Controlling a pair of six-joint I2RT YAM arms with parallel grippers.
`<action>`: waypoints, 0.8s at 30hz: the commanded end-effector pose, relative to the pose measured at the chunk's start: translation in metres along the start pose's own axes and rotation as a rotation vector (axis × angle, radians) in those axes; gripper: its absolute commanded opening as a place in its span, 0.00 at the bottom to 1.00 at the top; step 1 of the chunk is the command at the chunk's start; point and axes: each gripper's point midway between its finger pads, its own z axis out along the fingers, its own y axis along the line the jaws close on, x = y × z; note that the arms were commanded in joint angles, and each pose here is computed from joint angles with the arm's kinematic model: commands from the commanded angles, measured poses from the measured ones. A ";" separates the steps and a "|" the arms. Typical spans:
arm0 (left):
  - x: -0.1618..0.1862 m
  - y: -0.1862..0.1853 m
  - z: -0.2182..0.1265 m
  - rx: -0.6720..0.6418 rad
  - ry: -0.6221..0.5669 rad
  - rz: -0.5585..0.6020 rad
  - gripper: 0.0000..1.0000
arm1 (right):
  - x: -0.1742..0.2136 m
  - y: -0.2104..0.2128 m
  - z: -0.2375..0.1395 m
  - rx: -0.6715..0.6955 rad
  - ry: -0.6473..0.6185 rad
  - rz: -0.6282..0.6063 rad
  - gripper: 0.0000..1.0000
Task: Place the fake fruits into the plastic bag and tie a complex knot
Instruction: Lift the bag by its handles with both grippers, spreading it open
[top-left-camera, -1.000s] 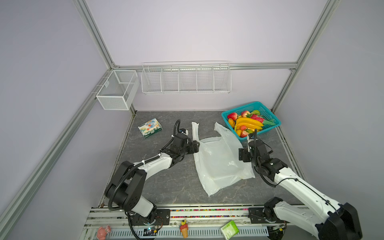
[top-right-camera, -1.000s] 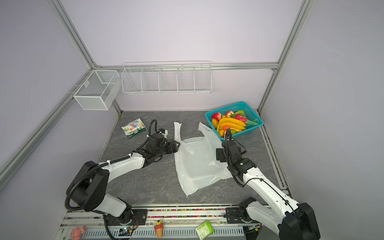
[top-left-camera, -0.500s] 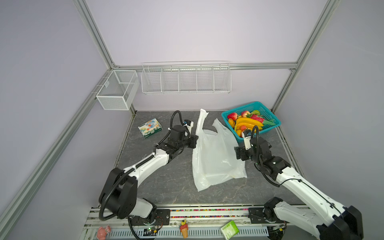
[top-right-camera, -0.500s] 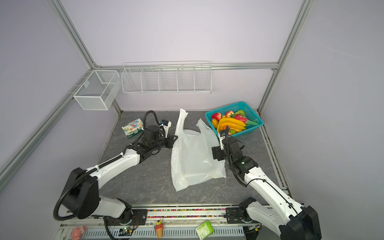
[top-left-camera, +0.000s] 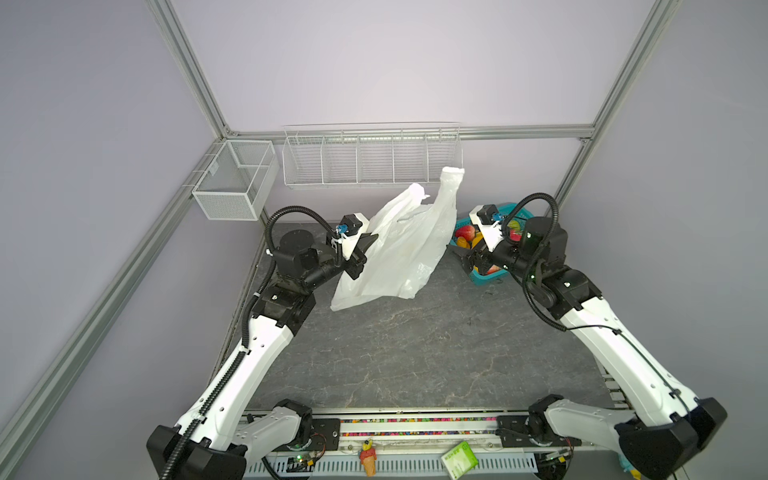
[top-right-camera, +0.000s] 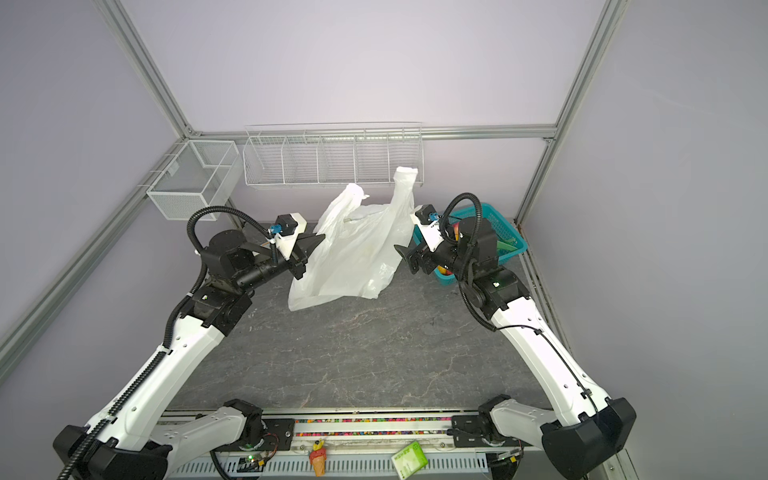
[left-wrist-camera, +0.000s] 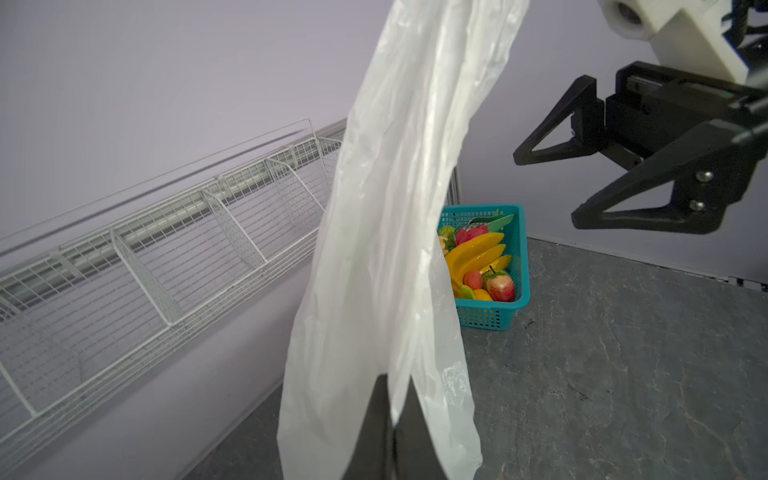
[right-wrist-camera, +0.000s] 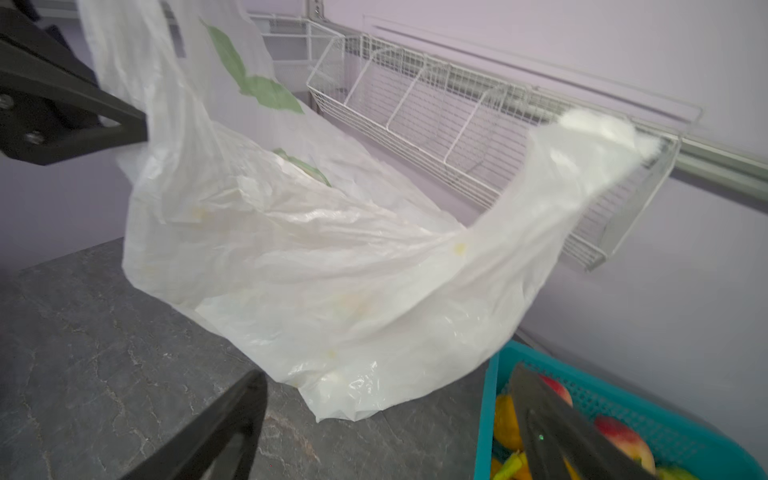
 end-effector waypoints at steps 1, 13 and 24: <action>-0.002 -0.003 -0.004 0.044 0.068 0.204 0.00 | -0.027 0.031 -0.009 -0.180 -0.044 -0.181 0.95; -0.029 -0.008 -0.026 0.048 0.037 0.320 0.00 | -0.033 0.026 0.003 -0.369 0.001 -0.341 0.97; -0.038 -0.016 -0.029 0.081 -0.015 0.324 0.00 | -0.007 0.035 0.050 -0.555 0.009 -0.263 0.82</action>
